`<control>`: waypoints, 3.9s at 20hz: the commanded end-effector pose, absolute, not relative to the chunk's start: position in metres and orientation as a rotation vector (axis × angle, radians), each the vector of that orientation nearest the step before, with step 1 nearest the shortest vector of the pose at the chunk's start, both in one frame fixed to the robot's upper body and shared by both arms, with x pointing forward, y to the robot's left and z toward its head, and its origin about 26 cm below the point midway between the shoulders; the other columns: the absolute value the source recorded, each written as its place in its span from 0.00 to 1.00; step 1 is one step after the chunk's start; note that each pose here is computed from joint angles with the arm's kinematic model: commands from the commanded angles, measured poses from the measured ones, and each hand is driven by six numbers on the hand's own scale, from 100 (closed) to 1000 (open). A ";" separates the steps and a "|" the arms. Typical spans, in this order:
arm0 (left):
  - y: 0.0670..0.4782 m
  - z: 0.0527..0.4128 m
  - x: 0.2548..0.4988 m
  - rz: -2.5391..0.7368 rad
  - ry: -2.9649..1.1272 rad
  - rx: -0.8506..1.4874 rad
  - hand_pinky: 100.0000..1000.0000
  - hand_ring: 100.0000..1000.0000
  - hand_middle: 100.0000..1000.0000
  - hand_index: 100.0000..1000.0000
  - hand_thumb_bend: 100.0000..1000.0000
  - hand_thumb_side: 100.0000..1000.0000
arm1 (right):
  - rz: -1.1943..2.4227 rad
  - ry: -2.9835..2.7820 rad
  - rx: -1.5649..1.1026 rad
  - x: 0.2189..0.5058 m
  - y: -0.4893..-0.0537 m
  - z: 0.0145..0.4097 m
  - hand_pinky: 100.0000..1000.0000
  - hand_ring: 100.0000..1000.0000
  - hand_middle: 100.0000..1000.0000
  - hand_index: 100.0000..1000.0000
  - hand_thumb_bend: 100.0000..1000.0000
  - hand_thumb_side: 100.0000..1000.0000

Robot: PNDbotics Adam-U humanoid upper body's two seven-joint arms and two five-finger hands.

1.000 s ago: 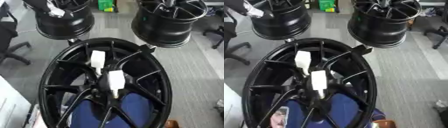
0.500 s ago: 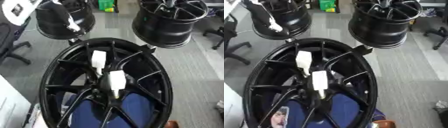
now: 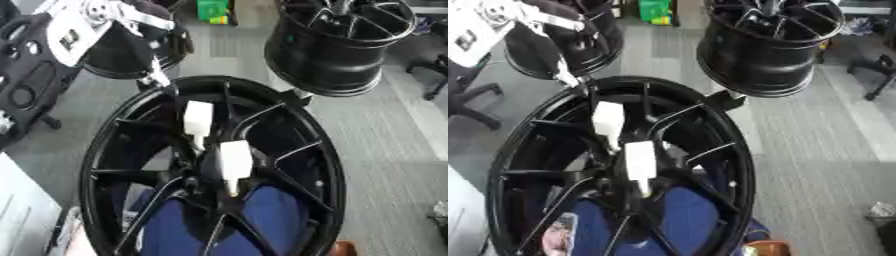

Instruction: Pull the pin out of the wheel hub.

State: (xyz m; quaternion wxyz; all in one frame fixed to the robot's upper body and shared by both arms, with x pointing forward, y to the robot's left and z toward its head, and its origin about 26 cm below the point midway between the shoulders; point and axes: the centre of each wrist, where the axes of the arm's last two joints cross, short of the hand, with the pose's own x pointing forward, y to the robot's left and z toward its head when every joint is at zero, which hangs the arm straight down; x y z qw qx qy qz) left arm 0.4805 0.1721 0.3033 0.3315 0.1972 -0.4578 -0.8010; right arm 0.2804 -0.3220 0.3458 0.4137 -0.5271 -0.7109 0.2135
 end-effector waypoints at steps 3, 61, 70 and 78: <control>0.166 0.306 0.480 -2.168 -1.179 0.489 0.79 0.79 0.73 0.86 0.64 0.39 | 0.536 -1.809 -1.349 0.277 -0.321 0.354 0.87 0.73 0.71 0.84 0.00 0.00; 0.128 0.268 0.464 -2.296 -1.106 0.219 0.78 0.79 0.74 0.85 0.68 0.59 | 0.563 -1.817 -1.363 0.276 -0.323 0.357 0.87 0.73 0.71 0.84 0.00 0.00; 0.133 0.266 0.462 -2.253 -1.094 0.235 0.70 0.68 0.60 0.78 0.54 0.53 | 0.549 -1.818 -1.361 0.277 -0.323 0.354 0.87 0.73 0.71 0.84 0.00 0.00; 0.129 0.267 0.455 -2.232 -1.089 0.241 0.65 0.63 0.56 0.71 0.43 0.41 | 0.532 -1.827 -1.365 0.277 -0.324 0.354 0.87 0.73 0.70 0.84 0.00 0.00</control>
